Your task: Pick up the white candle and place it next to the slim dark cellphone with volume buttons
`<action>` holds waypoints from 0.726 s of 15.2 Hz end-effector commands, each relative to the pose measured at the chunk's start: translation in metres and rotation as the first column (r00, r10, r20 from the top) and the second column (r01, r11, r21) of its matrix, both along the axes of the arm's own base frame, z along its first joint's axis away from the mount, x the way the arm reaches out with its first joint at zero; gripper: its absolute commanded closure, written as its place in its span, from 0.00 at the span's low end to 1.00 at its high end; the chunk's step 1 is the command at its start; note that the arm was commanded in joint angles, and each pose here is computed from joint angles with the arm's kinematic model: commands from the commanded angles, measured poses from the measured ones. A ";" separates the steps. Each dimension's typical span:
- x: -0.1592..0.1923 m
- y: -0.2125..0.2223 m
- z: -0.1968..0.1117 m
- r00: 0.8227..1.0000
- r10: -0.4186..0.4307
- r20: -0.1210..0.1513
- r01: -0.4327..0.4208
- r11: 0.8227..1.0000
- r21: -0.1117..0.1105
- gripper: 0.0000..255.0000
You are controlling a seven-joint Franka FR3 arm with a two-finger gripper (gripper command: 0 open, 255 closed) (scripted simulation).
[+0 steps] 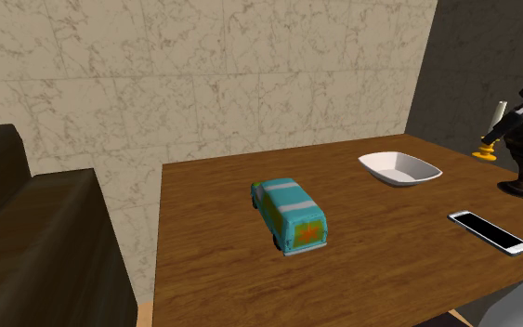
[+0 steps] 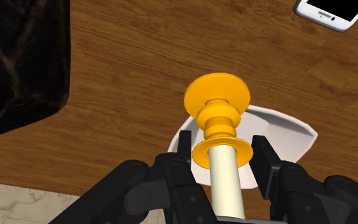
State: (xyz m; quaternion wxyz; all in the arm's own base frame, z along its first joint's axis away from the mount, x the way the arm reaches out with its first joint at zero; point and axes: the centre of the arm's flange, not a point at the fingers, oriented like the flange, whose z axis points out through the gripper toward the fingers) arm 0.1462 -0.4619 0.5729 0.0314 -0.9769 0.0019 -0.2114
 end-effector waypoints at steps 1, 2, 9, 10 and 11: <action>0.000 -0.001 -0.010 1.000 0.000 0.000 0.000 1.000 0.000 1.00; 0.000 -0.001 -0.015 1.000 0.000 0.000 0.000 1.000 0.000 1.00; 0.000 -0.001 -0.052 1.000 0.000 0.000 0.000 1.000 0.000 1.00; 0.000 -0.001 -0.058 1.000 0.000 0.000 0.000 1.000 0.000 1.00; 0.000 -0.001 -0.063 1.000 0.000 0.000 0.000 1.000 0.000 1.00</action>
